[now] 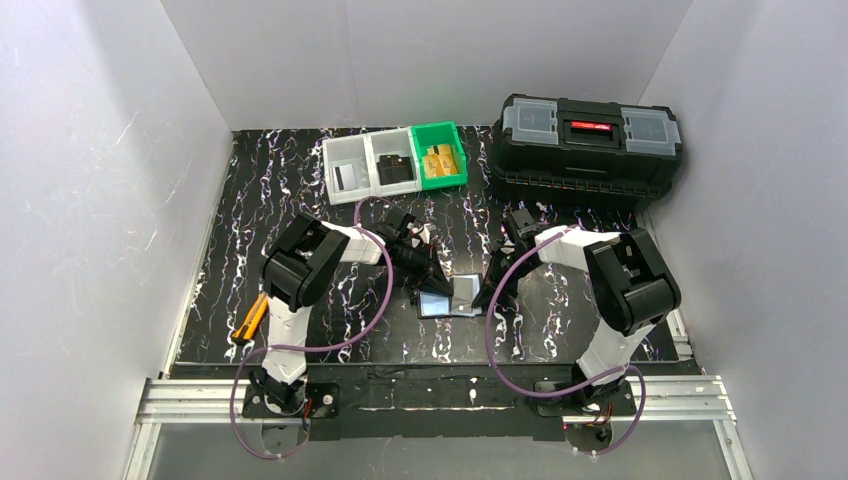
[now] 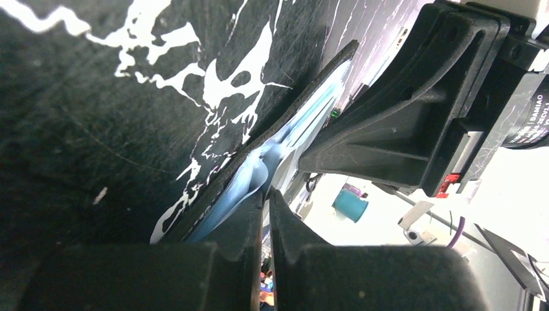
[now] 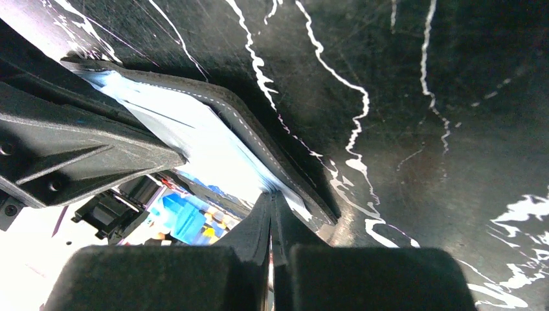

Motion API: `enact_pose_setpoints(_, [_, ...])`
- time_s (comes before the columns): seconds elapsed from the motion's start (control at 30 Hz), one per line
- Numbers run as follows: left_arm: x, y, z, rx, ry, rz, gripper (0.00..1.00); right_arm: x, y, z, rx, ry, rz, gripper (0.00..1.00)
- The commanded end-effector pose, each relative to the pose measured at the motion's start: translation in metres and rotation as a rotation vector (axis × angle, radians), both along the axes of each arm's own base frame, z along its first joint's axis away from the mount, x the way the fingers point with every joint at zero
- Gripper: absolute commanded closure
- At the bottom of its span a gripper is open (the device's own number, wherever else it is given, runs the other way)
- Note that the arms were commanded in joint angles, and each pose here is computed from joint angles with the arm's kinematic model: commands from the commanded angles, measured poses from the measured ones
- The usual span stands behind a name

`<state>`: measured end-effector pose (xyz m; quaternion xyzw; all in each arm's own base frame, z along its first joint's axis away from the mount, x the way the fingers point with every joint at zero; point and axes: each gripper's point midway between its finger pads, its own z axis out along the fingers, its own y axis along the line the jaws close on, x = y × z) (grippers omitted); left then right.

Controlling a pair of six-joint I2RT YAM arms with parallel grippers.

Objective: Take the credit cards out of the card holder
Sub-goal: Remove the credit card from the card holder.

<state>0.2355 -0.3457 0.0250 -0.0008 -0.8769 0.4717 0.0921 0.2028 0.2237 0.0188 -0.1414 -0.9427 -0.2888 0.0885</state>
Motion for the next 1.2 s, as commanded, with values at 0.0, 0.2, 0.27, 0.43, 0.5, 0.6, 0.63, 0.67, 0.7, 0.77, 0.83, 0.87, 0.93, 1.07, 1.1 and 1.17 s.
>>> enact_pose_setpoints(0.0, [-0.006, -0.007, -0.015, 0.044, -0.017, 0.013, 1.00, 0.002, -0.035, -0.053, -0.264, -0.057, 0.016, 0.99])
enact_pose_setpoints(0.2, [0.001, 0.004, -0.008, 0.084, -0.045, 0.034, 1.00, 0.002, -0.046, -0.055, -0.278, -0.057, -0.030, 0.99])
enact_pose_setpoints(0.27, [0.001, 0.009, -0.006, 0.109, -0.052, 0.019, 1.00, 0.002, -0.049, -0.055, -0.287, -0.061, -0.036, 0.99])
enact_pose_setpoints(0.43, [0.003, 0.016, 0.002, 0.141, -0.064, 0.002, 1.00, 0.007, -0.050, -0.052, -0.291, -0.081, -0.039, 0.98])
enact_pose_setpoints(0.5, [0.004, 0.016, 0.004, 0.148, -0.070, -0.004, 1.00, 0.009, -0.049, -0.051, -0.286, -0.092, -0.038, 0.94])
enact_pose_setpoints(0.6, [0.005, 0.015, 0.007, 0.150, -0.067, -0.011, 1.00, 0.011, -0.048, -0.048, -0.274, -0.110, -0.032, 0.89])
enact_pose_setpoints(0.63, [0.005, 0.015, 0.008, 0.150, -0.066, -0.013, 1.00, 0.011, -0.047, -0.047, -0.272, -0.116, -0.027, 0.87])
enact_pose_setpoints(0.67, [0.005, 0.015, 0.008, 0.151, -0.066, -0.015, 1.00, 0.011, -0.047, -0.047, -0.267, -0.123, -0.026, 0.85])
enact_pose_setpoints(0.7, [0.005, 0.015, 0.009, 0.151, -0.068, -0.016, 1.00, 0.011, -0.047, -0.047, -0.264, -0.125, -0.024, 0.84])
enact_pose_setpoints(0.77, [0.006, 0.015, 0.009, 0.153, -0.069, -0.020, 1.00, 0.011, -0.046, -0.046, -0.259, -0.131, -0.019, 0.81])
enact_pose_setpoints(0.83, [0.007, 0.014, 0.011, 0.156, -0.071, -0.023, 1.00, 0.010, -0.046, -0.046, -0.255, -0.134, -0.016, 0.79])
enact_pose_setpoints(0.87, [0.008, 0.014, 0.011, 0.157, -0.070, -0.025, 1.00, 0.010, -0.045, -0.046, -0.252, -0.137, -0.013, 0.77])
enact_pose_setpoints(0.93, [0.009, 0.013, 0.012, 0.158, -0.072, -0.028, 1.00, 0.010, -0.044, -0.045, -0.246, -0.143, -0.011, 0.76])
enact_pose_setpoints(1.07, [0.011, 0.011, 0.014, 0.149, -0.059, -0.031, 1.00, 0.010, -0.040, -0.043, -0.229, -0.155, -0.006, 0.75])
enact_pose_setpoints(1.1, [0.012, 0.012, 0.013, 0.151, -0.059, -0.032, 1.00, 0.010, -0.040, -0.043, -0.231, -0.155, -0.006, 0.76])
enact_pose_setpoints(1.17, [0.014, 0.015, 0.014, 0.160, -0.064, -0.033, 1.00, 0.010, -0.041, -0.044, -0.236, -0.156, -0.005, 0.79])
